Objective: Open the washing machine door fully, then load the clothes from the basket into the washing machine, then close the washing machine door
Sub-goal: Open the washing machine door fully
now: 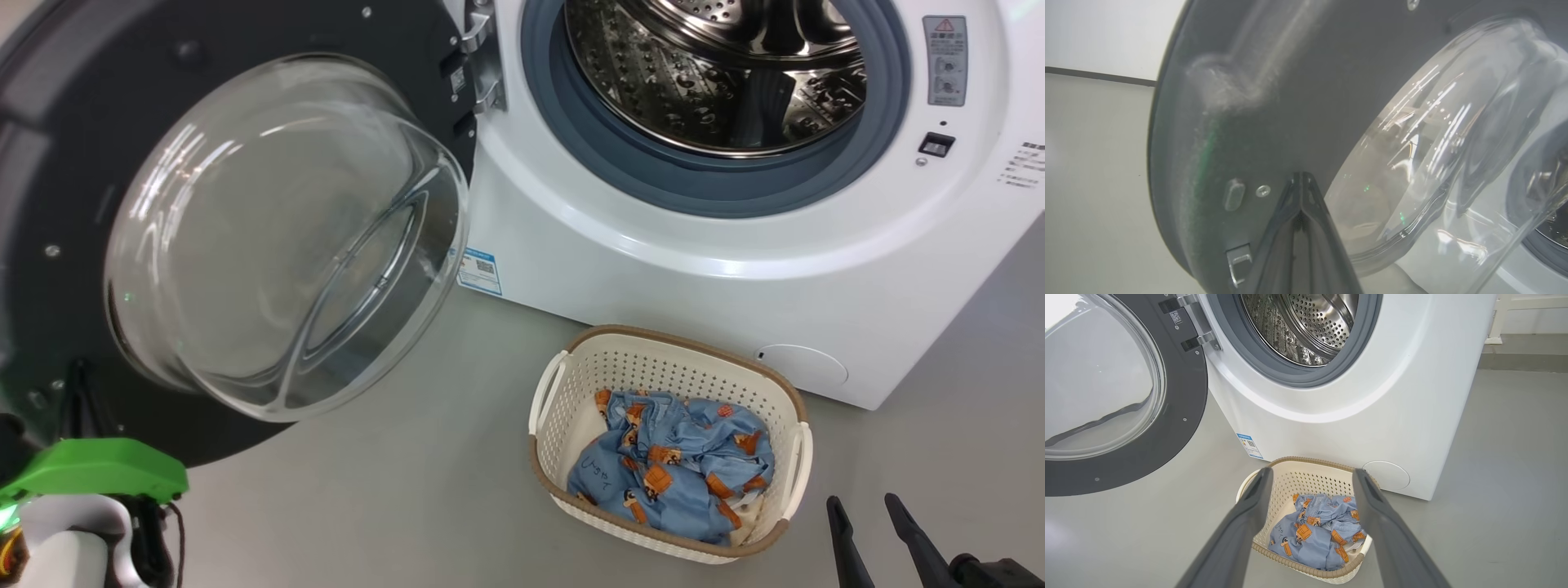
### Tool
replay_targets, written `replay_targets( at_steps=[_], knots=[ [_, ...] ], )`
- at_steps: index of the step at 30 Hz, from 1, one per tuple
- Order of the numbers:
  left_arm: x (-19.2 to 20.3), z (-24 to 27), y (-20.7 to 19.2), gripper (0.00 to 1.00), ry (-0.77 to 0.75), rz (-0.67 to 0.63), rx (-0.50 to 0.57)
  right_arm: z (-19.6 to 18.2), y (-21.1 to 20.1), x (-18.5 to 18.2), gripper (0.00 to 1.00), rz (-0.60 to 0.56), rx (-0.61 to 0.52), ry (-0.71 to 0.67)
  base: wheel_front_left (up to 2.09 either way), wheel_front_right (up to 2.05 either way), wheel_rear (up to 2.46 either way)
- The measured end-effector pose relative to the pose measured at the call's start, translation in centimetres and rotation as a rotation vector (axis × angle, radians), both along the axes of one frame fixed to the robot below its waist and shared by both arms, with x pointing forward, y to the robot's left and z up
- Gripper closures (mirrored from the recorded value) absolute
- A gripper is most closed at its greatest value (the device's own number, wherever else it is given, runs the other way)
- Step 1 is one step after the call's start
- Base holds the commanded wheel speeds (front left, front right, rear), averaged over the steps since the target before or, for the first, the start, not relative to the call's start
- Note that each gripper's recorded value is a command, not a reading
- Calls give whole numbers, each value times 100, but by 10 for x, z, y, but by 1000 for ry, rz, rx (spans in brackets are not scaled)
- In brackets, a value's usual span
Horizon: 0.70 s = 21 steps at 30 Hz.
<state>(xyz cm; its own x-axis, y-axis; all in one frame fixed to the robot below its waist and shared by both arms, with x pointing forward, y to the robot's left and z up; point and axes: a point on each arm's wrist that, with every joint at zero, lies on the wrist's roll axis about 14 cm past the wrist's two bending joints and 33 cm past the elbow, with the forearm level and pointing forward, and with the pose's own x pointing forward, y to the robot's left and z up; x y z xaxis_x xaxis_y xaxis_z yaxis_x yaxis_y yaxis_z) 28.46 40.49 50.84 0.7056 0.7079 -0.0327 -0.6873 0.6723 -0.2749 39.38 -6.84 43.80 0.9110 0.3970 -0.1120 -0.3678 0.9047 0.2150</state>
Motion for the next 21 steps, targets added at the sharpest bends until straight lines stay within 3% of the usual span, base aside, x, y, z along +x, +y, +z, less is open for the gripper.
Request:
replay_targets(
  at_steps=[16,20,21],
  knots=[
    [2,32,-26,98,-152,-55,20,15,-10,-8,0,-42,10,-35,0,0,0],
    [-2,47,-41,57,-200,-84,46,18,-14,-10,0,-55,12,-44,0,0,0],
    [-3,54,-46,32,-220,-96,60,19,-15,-11,0,-58,12,-47,0,0,0]
  ],
)
